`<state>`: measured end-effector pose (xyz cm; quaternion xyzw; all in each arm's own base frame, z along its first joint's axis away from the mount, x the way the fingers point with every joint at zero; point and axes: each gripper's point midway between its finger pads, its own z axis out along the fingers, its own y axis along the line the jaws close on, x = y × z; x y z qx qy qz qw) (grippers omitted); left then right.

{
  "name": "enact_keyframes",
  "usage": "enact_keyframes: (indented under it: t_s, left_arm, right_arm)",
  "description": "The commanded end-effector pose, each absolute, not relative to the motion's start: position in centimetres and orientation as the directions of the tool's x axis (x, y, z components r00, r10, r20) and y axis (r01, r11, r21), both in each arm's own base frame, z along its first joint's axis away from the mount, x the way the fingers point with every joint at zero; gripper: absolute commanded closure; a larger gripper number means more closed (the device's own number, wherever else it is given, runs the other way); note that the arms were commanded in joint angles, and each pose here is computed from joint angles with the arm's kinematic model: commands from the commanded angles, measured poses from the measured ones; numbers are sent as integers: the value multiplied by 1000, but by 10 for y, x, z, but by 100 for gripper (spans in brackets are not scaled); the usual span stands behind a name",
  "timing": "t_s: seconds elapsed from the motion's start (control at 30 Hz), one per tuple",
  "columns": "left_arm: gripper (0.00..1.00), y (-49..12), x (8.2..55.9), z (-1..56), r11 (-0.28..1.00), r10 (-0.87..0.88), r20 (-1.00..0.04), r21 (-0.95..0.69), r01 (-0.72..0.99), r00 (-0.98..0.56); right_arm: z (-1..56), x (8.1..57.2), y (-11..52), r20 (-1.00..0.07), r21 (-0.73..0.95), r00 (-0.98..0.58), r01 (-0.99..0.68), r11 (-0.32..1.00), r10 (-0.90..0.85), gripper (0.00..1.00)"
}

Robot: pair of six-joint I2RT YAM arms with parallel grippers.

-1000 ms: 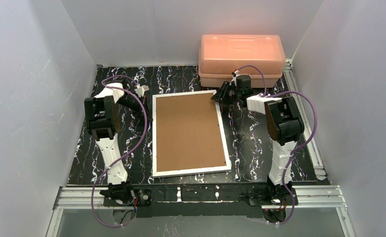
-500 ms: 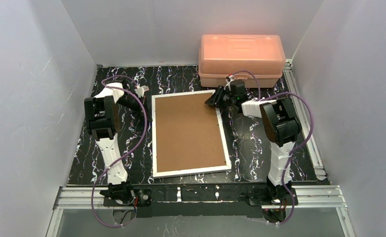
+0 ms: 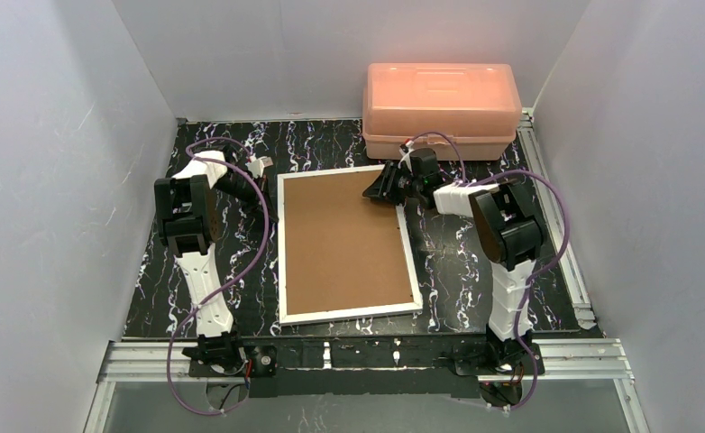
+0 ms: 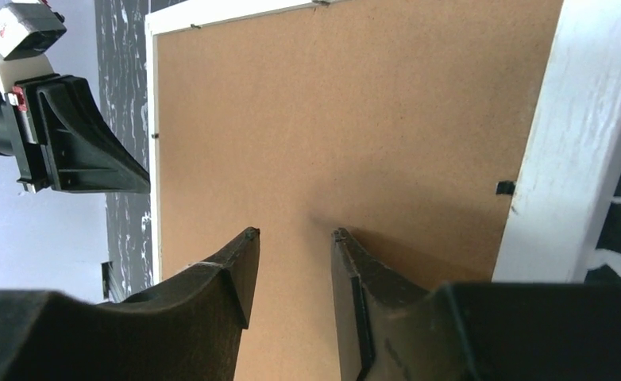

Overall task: Put the photo into the frame
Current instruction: Adjust the photo frame at the center of the board.

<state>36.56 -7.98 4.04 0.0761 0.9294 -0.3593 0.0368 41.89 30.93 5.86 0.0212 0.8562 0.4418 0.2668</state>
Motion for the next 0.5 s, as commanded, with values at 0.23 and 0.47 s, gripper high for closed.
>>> enact_keyframes:
  t_s: [0.23,0.47]
  left_arm:
    - [83,-85,363,83,696,159,-201,-671,254,-967]
    - [79,-67,343,80,718,253,-202,-616,324,-946]
  right_arm:
    - [121,431,260,-636,620,-719,-260,740,281,39]
    - [91,439,263,-574,671,-759,-222,708,306,44]
